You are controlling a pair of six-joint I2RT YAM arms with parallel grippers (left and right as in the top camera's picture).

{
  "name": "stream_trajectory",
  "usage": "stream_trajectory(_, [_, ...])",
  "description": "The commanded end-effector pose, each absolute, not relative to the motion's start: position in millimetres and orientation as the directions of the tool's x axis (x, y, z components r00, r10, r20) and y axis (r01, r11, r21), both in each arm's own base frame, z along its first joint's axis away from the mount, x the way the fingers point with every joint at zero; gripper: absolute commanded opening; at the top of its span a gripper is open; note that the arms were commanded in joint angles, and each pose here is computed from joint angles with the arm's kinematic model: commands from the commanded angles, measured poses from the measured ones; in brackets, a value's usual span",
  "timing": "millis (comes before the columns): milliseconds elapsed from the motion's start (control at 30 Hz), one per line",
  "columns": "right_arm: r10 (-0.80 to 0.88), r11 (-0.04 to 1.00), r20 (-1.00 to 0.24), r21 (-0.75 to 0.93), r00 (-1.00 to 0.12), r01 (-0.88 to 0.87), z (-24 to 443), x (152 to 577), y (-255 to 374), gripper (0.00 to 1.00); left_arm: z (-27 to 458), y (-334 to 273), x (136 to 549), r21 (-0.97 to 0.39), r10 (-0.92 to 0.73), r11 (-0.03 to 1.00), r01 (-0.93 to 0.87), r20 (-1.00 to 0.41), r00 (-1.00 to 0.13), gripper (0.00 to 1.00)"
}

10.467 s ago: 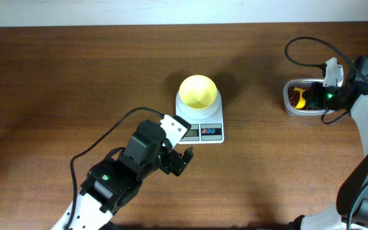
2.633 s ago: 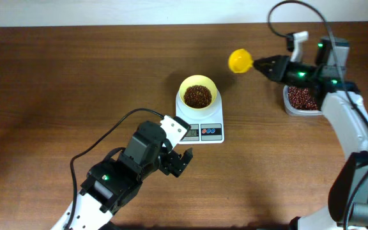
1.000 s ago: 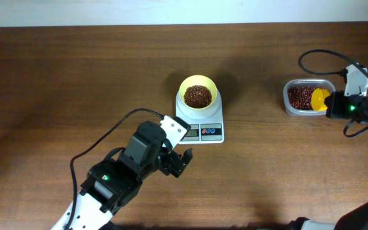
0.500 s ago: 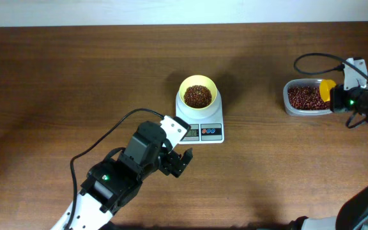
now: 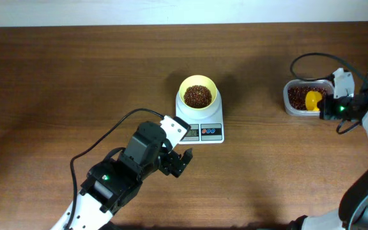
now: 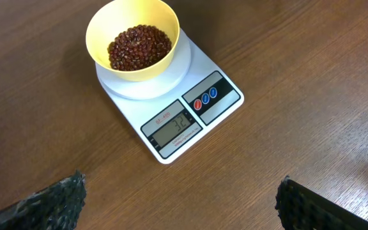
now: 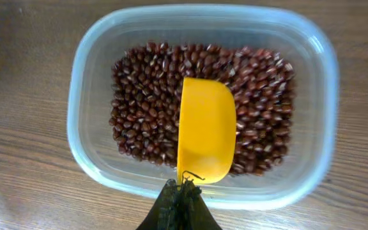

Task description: Scoop item into bowl and weigh 50g on scale

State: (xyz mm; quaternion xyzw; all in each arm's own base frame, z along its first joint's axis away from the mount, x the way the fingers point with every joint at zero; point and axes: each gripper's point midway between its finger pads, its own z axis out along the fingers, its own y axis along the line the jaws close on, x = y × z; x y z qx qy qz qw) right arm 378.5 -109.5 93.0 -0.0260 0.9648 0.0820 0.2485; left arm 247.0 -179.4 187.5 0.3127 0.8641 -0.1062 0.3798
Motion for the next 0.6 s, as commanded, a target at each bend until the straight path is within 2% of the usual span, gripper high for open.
stream_trajectory(0, [0.003, 0.981, -0.423, 0.179, -0.906, -0.08, 65, 374, -103, 0.04, 183, -182, 245, 0.062, 0.482, 0.766, 0.64, -0.714, -0.508, 0.99])
stream_trajectory(233, [-0.041, 0.969, -0.449, 0.2, -0.893, -0.145, 66, 385, -79, 0.04, 183, -182, 245, 0.062, 0.482, 0.766, 0.64, -0.714, -0.508, 0.99])
stream_trajectory(400, [0.074, 0.964, -0.43, 0.262, -0.9, -0.046, 67, 387, -76, 0.04, 183, -182, 245, 0.062, 0.482, 0.766, 0.64, -0.714, -0.508, 0.99])
stream_trajectory(567, [0.132, 0.934, -0.431, 0.355, -0.893, -0.033, 73, 390, -64, 0.04, 183, -182, 245, 0.062, 0.482, 0.766, 0.64, -0.714, -0.508, 0.99])
